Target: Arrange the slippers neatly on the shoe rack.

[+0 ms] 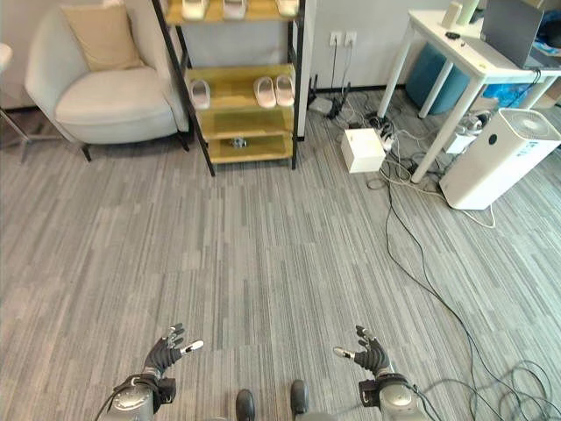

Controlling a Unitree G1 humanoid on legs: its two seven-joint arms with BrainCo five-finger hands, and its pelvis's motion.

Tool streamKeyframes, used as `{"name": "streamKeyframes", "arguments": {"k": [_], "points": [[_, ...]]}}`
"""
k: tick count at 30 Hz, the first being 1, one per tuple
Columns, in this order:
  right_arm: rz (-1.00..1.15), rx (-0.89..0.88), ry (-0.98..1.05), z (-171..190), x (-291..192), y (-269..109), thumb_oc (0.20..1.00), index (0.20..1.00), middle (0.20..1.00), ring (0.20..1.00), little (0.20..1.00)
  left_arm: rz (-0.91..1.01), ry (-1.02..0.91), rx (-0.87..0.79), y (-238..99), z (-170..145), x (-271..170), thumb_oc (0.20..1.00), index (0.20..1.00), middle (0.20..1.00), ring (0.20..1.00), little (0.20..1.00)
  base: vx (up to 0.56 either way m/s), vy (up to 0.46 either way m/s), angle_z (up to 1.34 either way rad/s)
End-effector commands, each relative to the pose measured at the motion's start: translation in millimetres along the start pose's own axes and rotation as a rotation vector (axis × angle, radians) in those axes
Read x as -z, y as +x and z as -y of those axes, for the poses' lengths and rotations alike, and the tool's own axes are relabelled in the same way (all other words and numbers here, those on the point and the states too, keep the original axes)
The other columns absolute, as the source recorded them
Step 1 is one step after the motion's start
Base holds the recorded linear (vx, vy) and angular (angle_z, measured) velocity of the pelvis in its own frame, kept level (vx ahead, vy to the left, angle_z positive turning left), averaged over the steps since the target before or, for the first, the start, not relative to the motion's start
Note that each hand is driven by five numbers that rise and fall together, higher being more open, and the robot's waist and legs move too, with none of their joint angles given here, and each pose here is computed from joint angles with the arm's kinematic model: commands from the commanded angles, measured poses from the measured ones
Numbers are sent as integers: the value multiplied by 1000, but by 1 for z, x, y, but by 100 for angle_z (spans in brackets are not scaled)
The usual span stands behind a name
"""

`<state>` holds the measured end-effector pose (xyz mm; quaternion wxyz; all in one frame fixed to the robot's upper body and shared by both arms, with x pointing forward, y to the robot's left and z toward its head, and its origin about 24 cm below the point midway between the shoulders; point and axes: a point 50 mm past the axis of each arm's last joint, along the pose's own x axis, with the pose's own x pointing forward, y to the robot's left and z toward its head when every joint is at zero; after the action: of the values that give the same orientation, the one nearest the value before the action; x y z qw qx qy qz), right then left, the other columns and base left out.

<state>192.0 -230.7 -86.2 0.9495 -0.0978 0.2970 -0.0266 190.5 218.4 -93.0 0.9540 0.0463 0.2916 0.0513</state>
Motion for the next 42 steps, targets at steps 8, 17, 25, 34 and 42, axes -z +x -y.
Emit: {"name": "streamKeyframes", "arguments": {"k": [8, 17, 25, 34, 42], "points": [[109, 9, 12, 0, -23, 5, 1000, 1000, 1000, 1000, 1000, 162, 61, -38, 15, -12, -44, 1000, 1000, 1000, 1000, 1000, 245, -50, 0], [120, 37, -43, 27, -17, -9, 1000, 1000, 1000, 1000, 1000, 161, 8, -4, 13, -5, -41, 1000, 1000, 1000, 1000, 1000, 300, -264, 29], [90, 82, -42, 38, -14, -7, 1000, 1000, 1000, 1000, 1000, 146, 6, 4, 16, 2, -40, 1000, 1000, 1000, 1000, 1000, 227, -78, -16], [78, 64, -26, 26, -12, -3, 1000, 1000, 1000, 1000, 1000, 143, 41, 4, 14, -1, -38, 1000, 1000, 1000, 1000, 1000, 408, 148, -24], [77, -20, 6, 0, -11, -1, 1000, 1000, 1000, 1000, 1000, 131, 73, 11, 9, -7, -33, 1000, 1000, 1000, 1000, 1000, 251, 171, -13]]}}
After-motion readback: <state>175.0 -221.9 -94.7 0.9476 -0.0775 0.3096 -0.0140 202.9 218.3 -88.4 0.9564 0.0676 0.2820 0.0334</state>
